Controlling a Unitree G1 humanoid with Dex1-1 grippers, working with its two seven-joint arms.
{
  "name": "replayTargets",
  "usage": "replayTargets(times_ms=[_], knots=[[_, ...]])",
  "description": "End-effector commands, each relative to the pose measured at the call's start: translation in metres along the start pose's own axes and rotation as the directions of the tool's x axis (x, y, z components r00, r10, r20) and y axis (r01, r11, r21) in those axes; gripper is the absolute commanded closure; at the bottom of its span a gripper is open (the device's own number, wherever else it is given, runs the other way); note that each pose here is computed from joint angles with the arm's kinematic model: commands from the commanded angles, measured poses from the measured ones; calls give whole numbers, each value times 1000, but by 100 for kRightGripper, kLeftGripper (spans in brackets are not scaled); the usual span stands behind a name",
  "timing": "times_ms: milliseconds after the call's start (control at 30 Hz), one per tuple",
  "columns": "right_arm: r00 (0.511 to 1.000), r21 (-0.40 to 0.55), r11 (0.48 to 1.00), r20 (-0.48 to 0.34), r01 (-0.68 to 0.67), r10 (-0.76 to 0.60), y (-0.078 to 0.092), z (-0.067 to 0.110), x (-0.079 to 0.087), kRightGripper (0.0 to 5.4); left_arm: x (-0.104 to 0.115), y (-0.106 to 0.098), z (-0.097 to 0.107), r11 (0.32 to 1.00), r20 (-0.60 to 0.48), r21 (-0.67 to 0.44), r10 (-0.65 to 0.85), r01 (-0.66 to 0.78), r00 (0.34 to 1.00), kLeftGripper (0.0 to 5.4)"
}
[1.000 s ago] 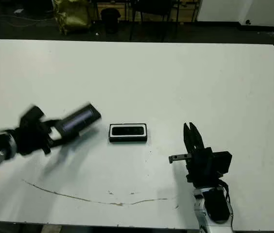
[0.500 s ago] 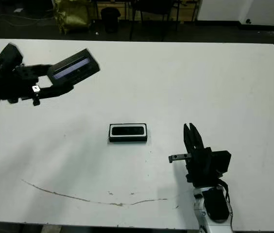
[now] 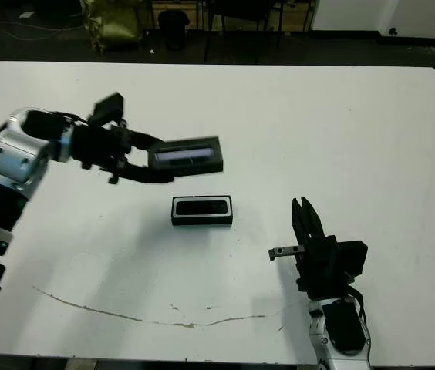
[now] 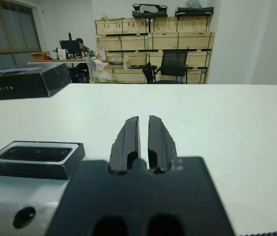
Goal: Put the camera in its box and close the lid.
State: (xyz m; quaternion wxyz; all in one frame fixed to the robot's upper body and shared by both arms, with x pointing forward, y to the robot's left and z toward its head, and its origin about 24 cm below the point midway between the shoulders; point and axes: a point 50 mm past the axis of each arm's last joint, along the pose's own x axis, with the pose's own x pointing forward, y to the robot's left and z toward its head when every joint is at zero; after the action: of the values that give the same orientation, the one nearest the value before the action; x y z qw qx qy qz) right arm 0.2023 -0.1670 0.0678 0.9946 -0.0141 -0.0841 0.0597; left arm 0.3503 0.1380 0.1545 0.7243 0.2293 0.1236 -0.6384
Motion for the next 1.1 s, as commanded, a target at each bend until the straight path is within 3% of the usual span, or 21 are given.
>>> replayTargets(times_ms=[33,400,733,1100], knots=[[999,-6,1000,-37,15,-15,-1,-6,-3,540,11,-3,2,999,-8,-4,-40,40,999,297],[998,4,1000,-52,19,-18,0,-7,-4,540,36,-8,1,995,-47,39,-95,97,994,297],[998,8,1000,-59,29,-28,2,-7,-6,540,38,-8,-3,993,-188,85,-60,77,980,297],[998,7,1000,-63,27,-27,3,-7,-7,540,36,-4,2,991,-261,119,-33,66,965,297]])
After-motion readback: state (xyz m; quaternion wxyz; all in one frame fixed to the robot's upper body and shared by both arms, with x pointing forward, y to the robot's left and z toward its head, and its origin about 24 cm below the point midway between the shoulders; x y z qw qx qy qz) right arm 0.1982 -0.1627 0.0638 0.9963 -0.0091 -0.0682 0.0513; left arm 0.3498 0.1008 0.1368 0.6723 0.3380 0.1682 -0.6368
